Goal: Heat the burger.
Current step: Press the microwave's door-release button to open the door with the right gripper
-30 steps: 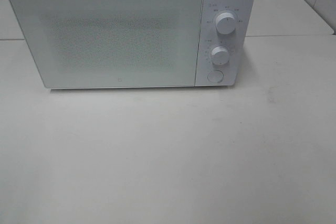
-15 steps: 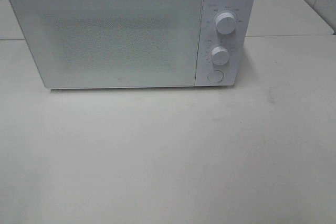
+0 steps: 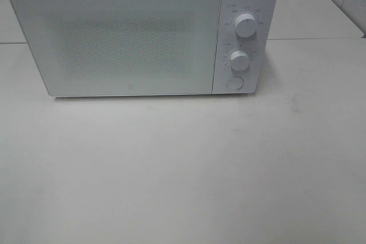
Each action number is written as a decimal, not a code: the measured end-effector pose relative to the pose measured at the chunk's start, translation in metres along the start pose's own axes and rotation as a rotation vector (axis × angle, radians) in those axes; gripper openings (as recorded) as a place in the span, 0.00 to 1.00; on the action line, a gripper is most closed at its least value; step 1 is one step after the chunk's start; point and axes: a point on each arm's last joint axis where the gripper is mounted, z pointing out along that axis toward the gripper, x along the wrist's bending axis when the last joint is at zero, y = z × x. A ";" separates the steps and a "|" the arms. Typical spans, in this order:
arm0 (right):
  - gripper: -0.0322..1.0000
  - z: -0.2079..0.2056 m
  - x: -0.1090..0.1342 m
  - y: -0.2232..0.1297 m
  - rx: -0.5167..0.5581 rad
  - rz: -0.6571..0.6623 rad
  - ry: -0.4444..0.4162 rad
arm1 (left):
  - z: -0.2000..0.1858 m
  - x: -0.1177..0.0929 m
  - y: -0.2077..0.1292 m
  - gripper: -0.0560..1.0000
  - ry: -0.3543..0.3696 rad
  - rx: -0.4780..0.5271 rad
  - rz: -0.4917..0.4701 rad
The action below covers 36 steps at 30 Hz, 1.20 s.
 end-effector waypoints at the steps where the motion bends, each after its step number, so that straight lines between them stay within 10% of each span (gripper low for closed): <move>1: 0.74 0.008 0.000 0.005 0.063 0.003 -0.007 | 0.000 0.000 0.000 0.99 0.000 0.000 0.000; 8: 0.74 0.027 0.003 0.026 0.132 0.016 -0.001 | 0.000 0.000 0.000 0.99 0.000 0.000 0.000; 36: 0.74 0.136 0.001 0.109 -0.225 -0.005 -0.012 | 0.000 0.000 0.000 0.99 0.000 0.000 0.000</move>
